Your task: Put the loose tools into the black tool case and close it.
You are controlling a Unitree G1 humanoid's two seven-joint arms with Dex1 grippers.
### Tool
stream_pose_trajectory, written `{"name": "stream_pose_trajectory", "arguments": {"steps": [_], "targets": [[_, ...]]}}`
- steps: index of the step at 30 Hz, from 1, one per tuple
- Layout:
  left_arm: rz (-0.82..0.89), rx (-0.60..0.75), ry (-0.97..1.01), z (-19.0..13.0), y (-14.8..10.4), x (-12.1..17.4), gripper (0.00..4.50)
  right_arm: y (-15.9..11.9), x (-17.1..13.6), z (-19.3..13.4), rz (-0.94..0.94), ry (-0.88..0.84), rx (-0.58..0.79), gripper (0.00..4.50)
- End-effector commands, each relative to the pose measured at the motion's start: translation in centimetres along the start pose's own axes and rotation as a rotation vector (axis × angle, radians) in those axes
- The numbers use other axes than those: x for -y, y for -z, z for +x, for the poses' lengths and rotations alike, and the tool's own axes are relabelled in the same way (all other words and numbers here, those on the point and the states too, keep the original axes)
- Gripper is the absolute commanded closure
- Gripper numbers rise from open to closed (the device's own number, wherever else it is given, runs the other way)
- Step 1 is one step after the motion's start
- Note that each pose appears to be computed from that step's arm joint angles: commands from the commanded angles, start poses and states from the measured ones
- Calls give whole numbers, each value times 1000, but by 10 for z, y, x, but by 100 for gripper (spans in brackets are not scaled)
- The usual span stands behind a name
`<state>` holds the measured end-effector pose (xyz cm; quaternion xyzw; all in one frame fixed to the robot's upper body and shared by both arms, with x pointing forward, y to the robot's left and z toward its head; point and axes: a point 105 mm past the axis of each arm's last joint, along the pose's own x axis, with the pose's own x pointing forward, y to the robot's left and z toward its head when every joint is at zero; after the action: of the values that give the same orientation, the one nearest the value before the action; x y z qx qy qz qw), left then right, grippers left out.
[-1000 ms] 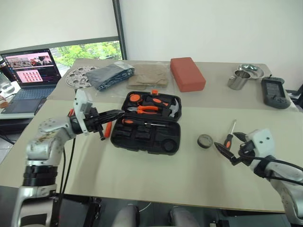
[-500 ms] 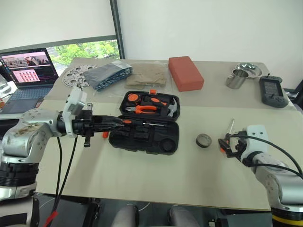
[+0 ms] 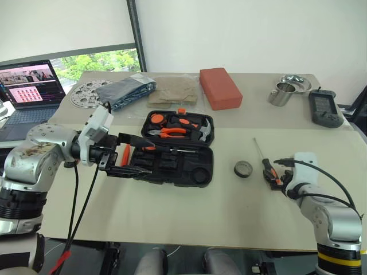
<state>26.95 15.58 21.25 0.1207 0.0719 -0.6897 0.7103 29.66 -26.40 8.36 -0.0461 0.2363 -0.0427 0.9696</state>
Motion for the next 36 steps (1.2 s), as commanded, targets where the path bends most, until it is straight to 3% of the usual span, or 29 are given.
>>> {"name": "stream_pose_trajectory", "arguments": {"steps": [1, 6, 7, 10, 13, 22, 30, 36], "targets": [[60, -18, -13, -3, -8, 2, 0, -10, 1, -3, -21, 7, 32, 175], [51, -24, -24, -4, -4, 3, 0, -14, 1, -3, -39, 1, 49, 341], [49, -21, -24, -4, -4, 3, 0, -14, 2, -3, -42, 1, 51, 348], [49, -22, -48, -7, -2, 3, 0, -39, 6, -3, -101, -19, 159, 348], [57, -20, -93, -11, -1, 0, 0, -61, -10, -8, -198, -127, 269, 348], [19, -30, -309, -46, 12, -9, 0, -101, -113, -34, -515, -751, 497, 348], [-13, -48, -473, -79, 23, 0, 0, -94, -180, -14, -778, -1023, 466, 348], [-23, -52, -511, -85, 27, 11, 0, -87, -197, 12, -831, -1046, 404, 348]]}}
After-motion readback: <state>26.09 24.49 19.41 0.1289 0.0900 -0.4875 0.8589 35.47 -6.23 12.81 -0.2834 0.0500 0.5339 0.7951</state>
